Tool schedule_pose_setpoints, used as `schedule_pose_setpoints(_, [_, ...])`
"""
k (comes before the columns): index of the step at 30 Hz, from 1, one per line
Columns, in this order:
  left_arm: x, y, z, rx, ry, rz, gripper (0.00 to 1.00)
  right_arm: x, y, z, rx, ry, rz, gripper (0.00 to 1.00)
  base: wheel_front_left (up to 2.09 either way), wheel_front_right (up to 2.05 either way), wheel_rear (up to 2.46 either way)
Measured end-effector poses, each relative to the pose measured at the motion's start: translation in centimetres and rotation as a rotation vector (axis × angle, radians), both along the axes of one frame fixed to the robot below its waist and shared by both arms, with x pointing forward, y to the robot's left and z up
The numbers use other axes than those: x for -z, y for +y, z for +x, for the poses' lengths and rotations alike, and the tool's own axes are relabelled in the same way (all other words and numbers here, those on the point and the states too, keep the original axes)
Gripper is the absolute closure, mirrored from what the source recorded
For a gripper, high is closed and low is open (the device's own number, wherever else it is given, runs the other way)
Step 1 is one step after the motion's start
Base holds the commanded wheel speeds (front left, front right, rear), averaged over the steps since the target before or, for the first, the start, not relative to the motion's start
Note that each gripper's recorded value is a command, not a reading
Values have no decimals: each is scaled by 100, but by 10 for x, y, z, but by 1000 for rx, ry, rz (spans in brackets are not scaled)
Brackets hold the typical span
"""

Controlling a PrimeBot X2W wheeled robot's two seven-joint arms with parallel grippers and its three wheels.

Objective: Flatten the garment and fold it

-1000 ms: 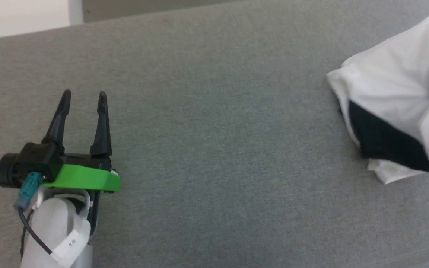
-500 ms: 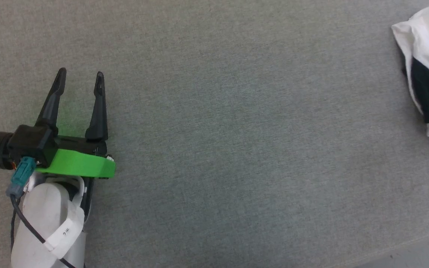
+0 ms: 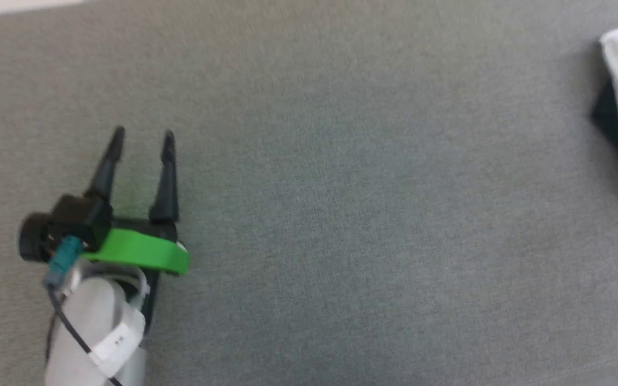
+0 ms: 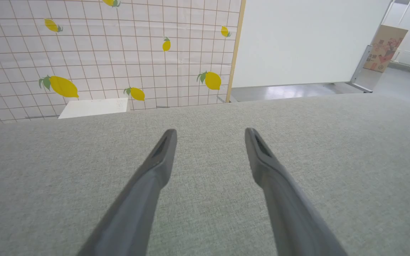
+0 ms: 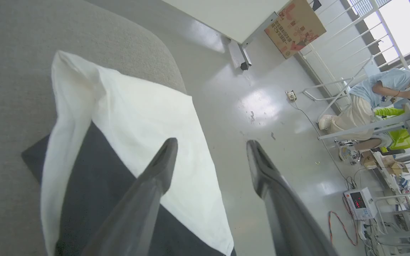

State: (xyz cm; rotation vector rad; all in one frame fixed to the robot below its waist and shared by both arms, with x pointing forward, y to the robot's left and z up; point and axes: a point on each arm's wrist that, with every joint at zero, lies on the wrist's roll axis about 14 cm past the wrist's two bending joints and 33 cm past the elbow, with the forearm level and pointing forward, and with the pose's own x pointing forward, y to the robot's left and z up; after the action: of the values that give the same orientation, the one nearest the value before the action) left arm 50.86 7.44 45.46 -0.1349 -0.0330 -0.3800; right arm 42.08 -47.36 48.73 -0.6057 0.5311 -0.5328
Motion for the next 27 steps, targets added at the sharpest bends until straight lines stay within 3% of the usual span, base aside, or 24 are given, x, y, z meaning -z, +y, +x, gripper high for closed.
schedule_pose_setpoints(6, [-12, 5, -28, -23, 17, -8, 0, -20, 28, -3, -81, -208, 92, 0, 0, 0, 0])
schedule_pose_setpoints(15, [-52, 24, -62, -83, -49, -21, 0, -69, 120, 2, -308, -580, 305, 0, 0, 0, 0])
schedule_pose_setpoints(22, [-63, 54, -87, -165, -67, -13, 0, -82, 211, -1, -500, -681, 473, 0, 0, 0, 0])
schedule_pose_setpoints(27, [-69, 68, -105, -209, -76, -16, 0, -80, 254, -17, -572, -694, 554, 0, 0, 0, 0])
